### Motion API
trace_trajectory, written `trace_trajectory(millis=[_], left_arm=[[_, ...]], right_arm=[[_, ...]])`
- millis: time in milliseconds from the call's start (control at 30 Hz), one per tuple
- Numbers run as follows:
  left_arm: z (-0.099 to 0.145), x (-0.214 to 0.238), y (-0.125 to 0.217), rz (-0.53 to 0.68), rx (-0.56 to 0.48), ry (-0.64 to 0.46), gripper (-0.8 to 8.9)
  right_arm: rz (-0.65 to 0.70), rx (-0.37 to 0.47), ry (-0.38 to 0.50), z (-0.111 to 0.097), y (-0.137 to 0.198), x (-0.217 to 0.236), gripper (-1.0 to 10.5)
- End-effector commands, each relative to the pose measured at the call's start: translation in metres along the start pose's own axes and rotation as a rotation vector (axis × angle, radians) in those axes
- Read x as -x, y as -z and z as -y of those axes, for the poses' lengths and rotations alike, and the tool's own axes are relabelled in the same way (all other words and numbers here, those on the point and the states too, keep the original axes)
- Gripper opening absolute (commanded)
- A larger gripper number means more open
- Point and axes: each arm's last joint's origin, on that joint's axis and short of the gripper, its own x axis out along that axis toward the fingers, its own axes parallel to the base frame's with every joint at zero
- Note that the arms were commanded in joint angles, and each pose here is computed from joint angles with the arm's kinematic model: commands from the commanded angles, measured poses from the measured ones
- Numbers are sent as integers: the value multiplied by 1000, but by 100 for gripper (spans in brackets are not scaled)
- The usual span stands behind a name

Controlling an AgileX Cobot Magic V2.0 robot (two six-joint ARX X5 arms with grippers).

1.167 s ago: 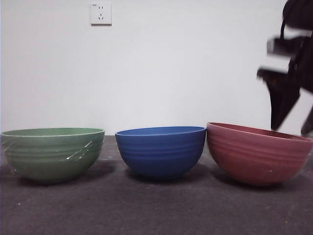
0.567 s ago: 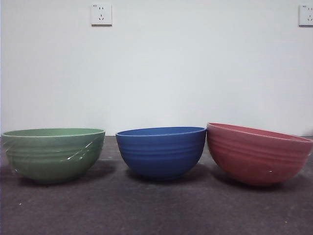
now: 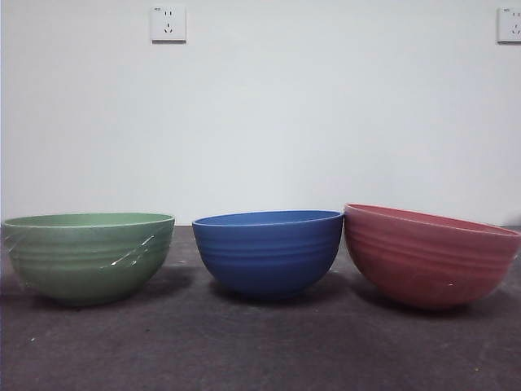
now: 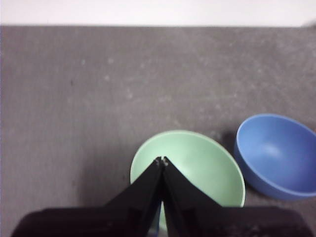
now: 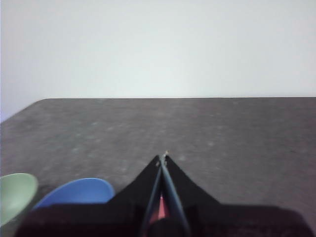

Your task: Pick up the green bowl on the top,put the green bowl on the left,pick up the red bowl in the middle,put the red bowl on the right

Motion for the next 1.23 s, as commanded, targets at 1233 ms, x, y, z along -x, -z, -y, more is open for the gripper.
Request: trace_trajectory(millis=[1233], left_arm=[[-34, -19, 122, 236, -130, -217, -3]], right_arm=[[-174, -2, 36, 2, 19, -2, 2]])
